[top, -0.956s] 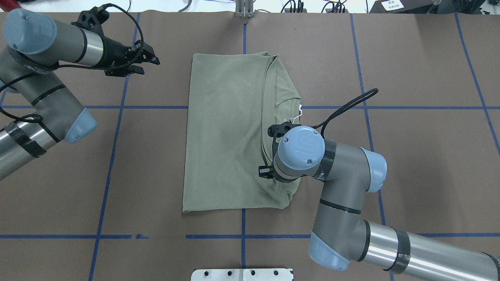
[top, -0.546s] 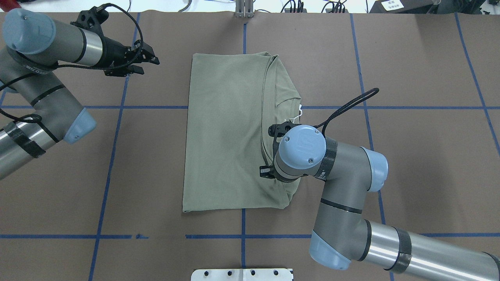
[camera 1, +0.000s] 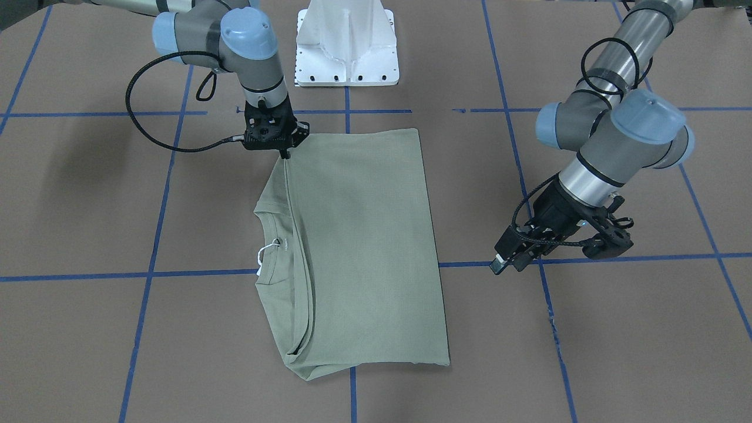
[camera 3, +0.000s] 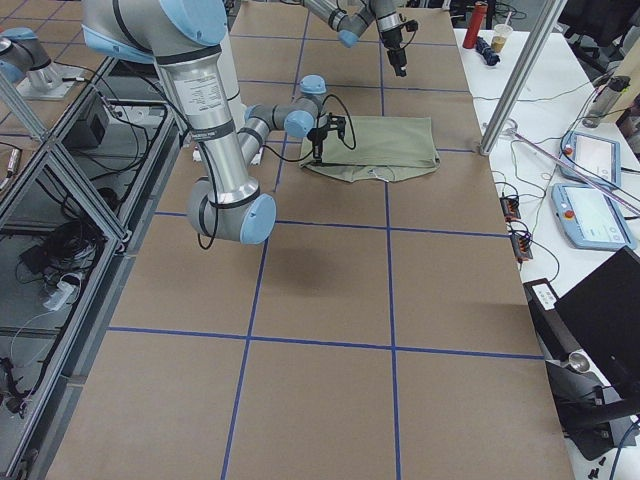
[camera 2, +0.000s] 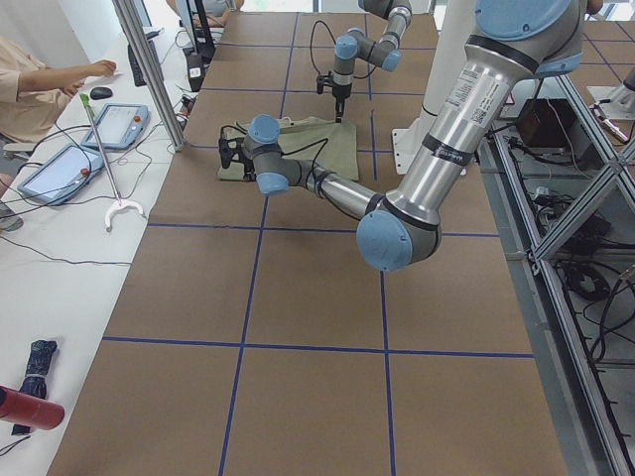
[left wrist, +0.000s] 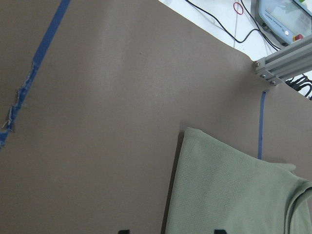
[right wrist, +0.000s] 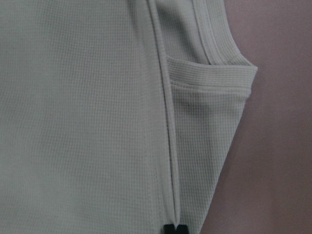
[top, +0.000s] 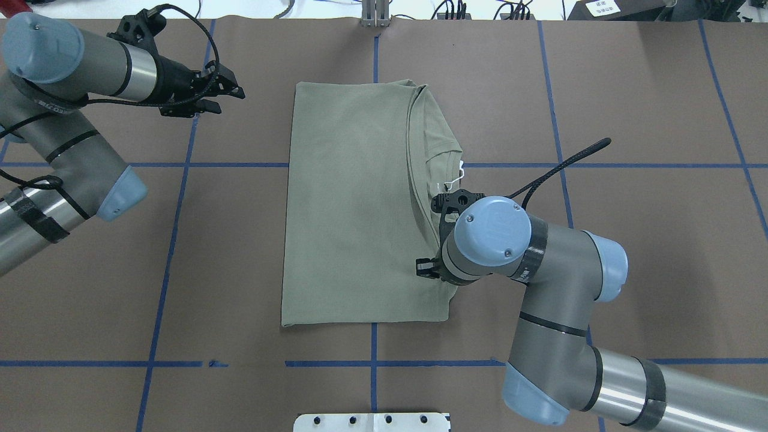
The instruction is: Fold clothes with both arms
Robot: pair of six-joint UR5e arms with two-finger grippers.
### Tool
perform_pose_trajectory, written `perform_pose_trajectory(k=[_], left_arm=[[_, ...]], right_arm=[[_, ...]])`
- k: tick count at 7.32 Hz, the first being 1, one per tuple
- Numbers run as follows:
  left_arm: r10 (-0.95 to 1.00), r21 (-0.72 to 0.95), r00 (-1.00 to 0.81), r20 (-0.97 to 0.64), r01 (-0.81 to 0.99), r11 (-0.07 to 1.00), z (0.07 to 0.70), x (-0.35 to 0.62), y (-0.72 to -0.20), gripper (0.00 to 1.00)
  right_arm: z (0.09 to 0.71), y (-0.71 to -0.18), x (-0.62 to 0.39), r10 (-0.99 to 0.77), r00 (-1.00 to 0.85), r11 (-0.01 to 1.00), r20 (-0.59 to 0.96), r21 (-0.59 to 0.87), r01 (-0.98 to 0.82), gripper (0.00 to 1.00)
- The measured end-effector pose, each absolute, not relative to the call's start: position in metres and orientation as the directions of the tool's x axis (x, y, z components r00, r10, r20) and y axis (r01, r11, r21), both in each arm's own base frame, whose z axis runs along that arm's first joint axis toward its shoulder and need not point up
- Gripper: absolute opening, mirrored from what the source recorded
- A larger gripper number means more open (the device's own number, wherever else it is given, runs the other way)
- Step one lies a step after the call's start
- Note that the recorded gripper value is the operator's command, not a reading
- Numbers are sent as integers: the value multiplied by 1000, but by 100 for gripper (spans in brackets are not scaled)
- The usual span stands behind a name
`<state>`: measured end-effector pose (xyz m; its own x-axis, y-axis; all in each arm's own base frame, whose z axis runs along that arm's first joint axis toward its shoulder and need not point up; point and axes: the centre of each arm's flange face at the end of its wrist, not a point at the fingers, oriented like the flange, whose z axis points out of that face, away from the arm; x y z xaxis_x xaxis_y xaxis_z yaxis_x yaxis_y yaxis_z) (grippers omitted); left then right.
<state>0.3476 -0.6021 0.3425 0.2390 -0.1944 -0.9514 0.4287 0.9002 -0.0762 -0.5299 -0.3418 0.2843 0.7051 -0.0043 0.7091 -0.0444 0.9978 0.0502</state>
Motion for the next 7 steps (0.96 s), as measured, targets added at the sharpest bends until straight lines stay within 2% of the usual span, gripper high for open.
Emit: perform_pose_trajectory(k=[1, 2, 3, 4, 6, 7], left_arm=[[-195, -77, 238, -951, 429, 900, 342, 347, -602, 66], [-194, -77, 238, -952, 429, 900, 342, 347, -602, 66], [-194, -77, 238, -952, 429, 900, 342, 347, -602, 66], [-194, -76, 238, -952, 429, 900, 342, 347, -602, 66], [-195, -77, 237, -952, 430, 899, 342, 347, -602, 66], [-196, -77, 237, -952, 431, 899, 342, 347, -602, 66]], right_arm=[[287, -338, -532, 1, 709, 998, 705, 44, -46, 16], [288, -337, -533, 8, 710, 998, 704, 39, -50, 53], [288, -337, -532, 15, 710, 998, 704, 34, -55, 69], [287, -339, -531, 20, 710, 998, 704, 32, -60, 72], [287, -341, -527, 45, 707, 996, 706, 18, -82, 73], [286, -339, -526, 114, 695, 991, 710, -31, -131, 73]])
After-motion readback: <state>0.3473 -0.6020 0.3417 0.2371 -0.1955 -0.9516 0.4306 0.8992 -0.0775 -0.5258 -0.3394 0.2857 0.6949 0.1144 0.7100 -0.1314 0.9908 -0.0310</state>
